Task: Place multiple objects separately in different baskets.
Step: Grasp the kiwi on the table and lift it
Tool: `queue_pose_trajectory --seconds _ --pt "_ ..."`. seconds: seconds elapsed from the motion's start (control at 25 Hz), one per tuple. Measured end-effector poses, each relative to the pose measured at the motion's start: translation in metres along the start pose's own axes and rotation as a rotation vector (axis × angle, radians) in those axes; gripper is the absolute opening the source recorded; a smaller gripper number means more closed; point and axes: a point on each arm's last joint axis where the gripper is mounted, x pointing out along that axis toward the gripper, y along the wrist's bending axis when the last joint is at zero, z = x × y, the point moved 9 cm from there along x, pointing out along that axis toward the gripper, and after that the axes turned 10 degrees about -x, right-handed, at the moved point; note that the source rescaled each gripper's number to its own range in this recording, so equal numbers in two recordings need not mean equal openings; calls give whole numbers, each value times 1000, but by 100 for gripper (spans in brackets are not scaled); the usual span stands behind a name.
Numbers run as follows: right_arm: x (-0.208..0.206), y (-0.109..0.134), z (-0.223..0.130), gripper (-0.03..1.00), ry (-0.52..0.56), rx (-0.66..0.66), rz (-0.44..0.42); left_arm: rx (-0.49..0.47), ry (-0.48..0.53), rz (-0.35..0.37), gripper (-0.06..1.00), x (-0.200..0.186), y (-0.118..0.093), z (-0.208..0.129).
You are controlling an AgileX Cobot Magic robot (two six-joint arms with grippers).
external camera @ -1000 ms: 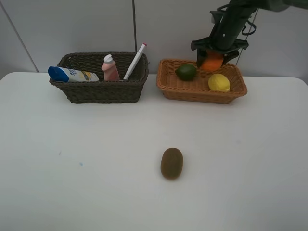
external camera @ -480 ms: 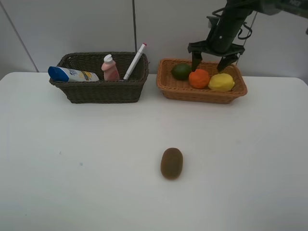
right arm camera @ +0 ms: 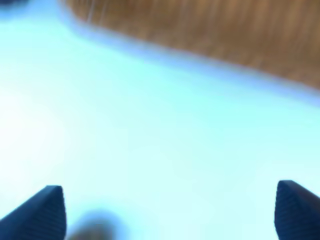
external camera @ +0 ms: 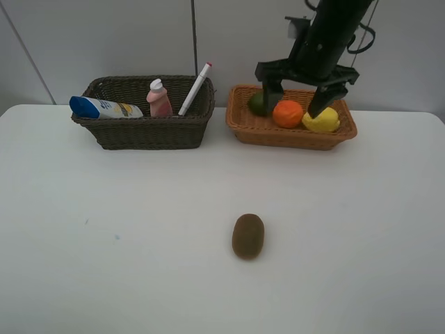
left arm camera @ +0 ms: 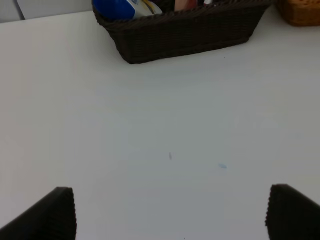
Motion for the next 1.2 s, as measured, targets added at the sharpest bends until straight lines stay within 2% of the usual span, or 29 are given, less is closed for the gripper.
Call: queue_pose_trajectory --seconds 0.16,0.24,0.44,0.76,0.92,1.2 --pt "28 46 -55 95 165 -113 13 0 0 0 100 0 0 0" --pt "44 62 -81 95 244 -159 10 0 0 0 100 0 0 0" --pt "70 89 -105 95 246 -223 15 0 0 0 100 0 0 0" --pt "92 98 -103 95 148 -99 47 0 0 0 100 0 0 0" --pt "104 100 -100 95 138 -33 52 0 0 0 100 0 0 0" --pt "124 100 -99 95 146 -21 47 0 0 0 100 0 0 0"
